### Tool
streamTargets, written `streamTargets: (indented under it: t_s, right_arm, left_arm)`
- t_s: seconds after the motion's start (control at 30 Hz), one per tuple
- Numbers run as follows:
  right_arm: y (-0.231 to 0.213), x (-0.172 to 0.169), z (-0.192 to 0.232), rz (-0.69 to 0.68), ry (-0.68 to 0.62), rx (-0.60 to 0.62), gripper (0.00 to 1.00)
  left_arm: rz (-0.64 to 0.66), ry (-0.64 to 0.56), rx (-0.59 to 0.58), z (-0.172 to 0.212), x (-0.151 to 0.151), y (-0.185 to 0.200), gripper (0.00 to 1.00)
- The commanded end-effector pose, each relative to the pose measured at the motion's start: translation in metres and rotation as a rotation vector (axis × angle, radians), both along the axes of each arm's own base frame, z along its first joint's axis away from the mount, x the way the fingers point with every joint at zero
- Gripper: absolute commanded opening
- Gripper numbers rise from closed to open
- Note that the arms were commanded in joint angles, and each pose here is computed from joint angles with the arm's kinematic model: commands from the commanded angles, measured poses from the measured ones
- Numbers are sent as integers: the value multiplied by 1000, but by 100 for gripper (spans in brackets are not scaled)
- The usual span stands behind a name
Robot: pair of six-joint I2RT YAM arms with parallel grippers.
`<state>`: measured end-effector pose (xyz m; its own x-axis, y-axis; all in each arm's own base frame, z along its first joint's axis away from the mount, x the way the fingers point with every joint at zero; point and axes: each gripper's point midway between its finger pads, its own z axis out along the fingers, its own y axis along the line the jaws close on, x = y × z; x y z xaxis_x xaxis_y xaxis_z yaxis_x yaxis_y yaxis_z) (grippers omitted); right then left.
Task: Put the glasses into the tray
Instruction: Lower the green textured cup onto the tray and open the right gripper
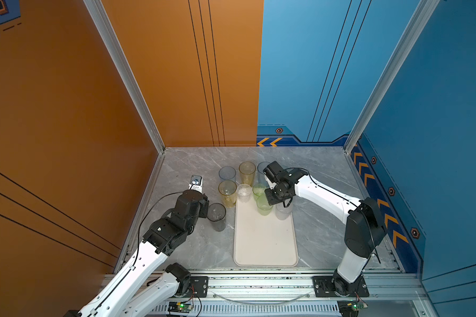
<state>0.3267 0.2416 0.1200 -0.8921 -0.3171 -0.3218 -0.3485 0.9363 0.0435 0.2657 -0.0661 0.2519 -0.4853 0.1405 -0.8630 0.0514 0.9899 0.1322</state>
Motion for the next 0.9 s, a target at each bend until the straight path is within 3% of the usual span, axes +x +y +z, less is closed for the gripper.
streamTargets:
  t_s: [0.0, 0.33, 0.5, 0.87]
  right_arm:
    - [3, -3, -8, 21, 23, 6, 0]
    - [2, -5, -14, 21, 41, 3, 1]
    - [3, -6, -12, 23, 42, 10, 11]
    - [2, -3, 8, 19, -8, 33, 20]
  left_arm:
    - [-5, -23, -19, 10, 3, -1, 42]
    - [-5, -15, -19, 8, 4, -1, 42]
    - [-6, -14, -19, 7, 4, -1, 42]
    - [-4, -15, -21, 7, 4, -1, 42]
